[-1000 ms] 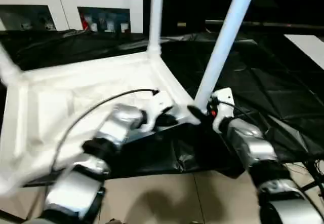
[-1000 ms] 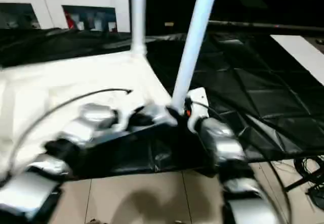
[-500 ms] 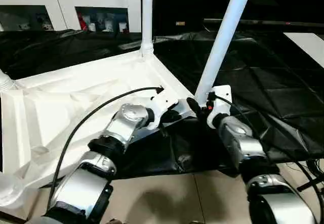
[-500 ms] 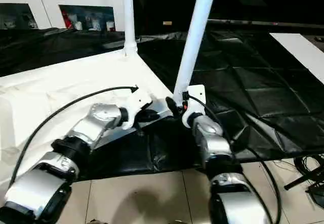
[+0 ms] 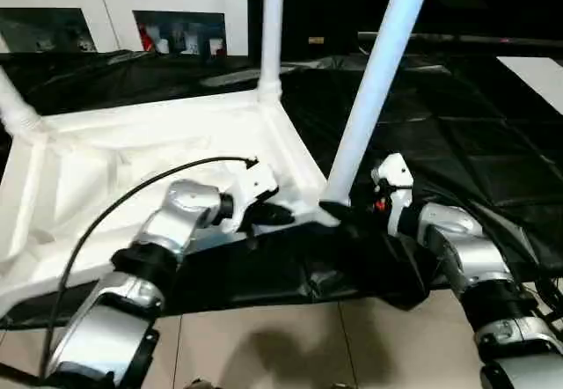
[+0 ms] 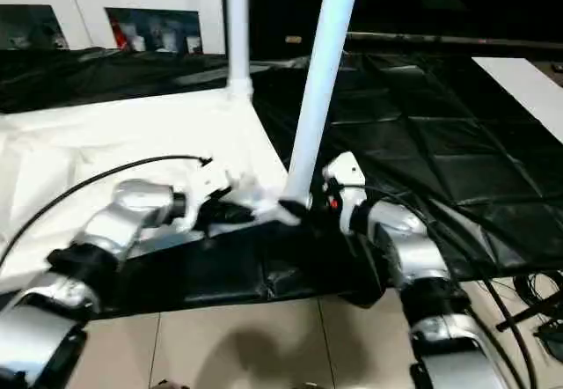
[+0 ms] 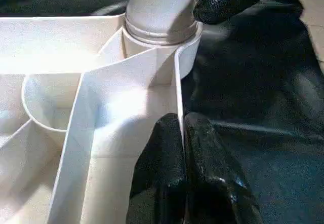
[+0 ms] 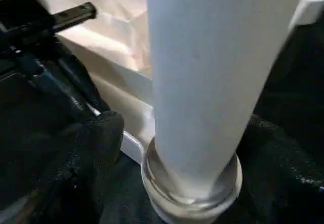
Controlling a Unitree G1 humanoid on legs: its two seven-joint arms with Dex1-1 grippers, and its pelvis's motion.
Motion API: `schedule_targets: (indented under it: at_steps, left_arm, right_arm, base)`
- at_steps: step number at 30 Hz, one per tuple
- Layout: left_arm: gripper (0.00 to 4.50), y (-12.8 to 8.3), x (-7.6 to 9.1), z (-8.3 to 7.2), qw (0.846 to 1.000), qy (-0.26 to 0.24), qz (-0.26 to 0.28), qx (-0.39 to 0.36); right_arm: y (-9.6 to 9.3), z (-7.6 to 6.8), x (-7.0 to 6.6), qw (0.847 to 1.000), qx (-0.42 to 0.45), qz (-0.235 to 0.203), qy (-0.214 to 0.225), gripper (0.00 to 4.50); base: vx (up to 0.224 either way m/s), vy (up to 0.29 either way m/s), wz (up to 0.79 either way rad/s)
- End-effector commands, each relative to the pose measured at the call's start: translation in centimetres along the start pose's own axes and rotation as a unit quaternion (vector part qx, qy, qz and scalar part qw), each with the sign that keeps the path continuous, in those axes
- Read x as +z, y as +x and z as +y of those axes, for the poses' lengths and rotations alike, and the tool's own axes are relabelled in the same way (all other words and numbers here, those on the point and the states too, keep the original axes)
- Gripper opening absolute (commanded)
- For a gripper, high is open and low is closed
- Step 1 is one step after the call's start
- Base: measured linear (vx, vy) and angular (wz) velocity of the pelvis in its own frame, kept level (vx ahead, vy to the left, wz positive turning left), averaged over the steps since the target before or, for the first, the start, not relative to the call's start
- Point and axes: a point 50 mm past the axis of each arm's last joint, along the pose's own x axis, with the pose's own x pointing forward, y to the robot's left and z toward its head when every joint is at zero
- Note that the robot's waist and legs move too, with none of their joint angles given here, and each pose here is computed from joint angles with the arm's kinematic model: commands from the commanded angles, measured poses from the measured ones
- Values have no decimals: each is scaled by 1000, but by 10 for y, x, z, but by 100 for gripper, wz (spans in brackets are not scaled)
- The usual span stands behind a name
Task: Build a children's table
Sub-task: Rotate leg to tighten
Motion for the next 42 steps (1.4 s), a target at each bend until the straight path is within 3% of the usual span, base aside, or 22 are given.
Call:
schedule_targets:
  at_steps: [1,16,21,25,28,31,32,35,39,42]
  left_arm:
    - [0,5,2,-9,999,-4,-34,-39]
    - [0,0,-1,-14,998,-9,-30,-51]
    - [0,1,-3,-16,998,-13,-25,-56]
    - [0,9,0,-12,999,-15,-26,-17]
    - [0,21,7,-6,999,-15,-23,31]
    - [0,37,15,-2,996,-21,-18,83]
    - [0,46,20,-1,994,-29,-20,106]
    - [0,58,28,-1,990,-42,-25,129]
    - [0,66,34,-3,990,-38,-25,132]
    - [0,63,33,-2,991,-25,-21,128]
  right_arm:
    - [1,4,4,1000,30,-1,-6,344]
    - [0,11,-3,997,71,22,5,213]
    - [-2,12,-7,997,73,30,13,199]
    - [3,4,-16,999,-5,32,42,197]
    - [10,-3,-24,992,-102,32,70,196]
    - [20,-6,-29,975,-194,24,102,195]
    - [25,-9,-30,961,-243,18,129,195]
    - [34,-9,-27,946,-286,11,153,195]
    - [48,-8,-19,942,-307,13,134,195]
    - [57,-1,-10,960,-259,-4,104,195]
  base:
    - [0,0,0]
    - [0,0,0]
    - [0,0,0]
    - [0,0,0]
    - [0,0,0]
    - [0,0,0]
    - [0,0,0]
    - [0,0,0]
    - [0,0,0]
    - [0,0,0]
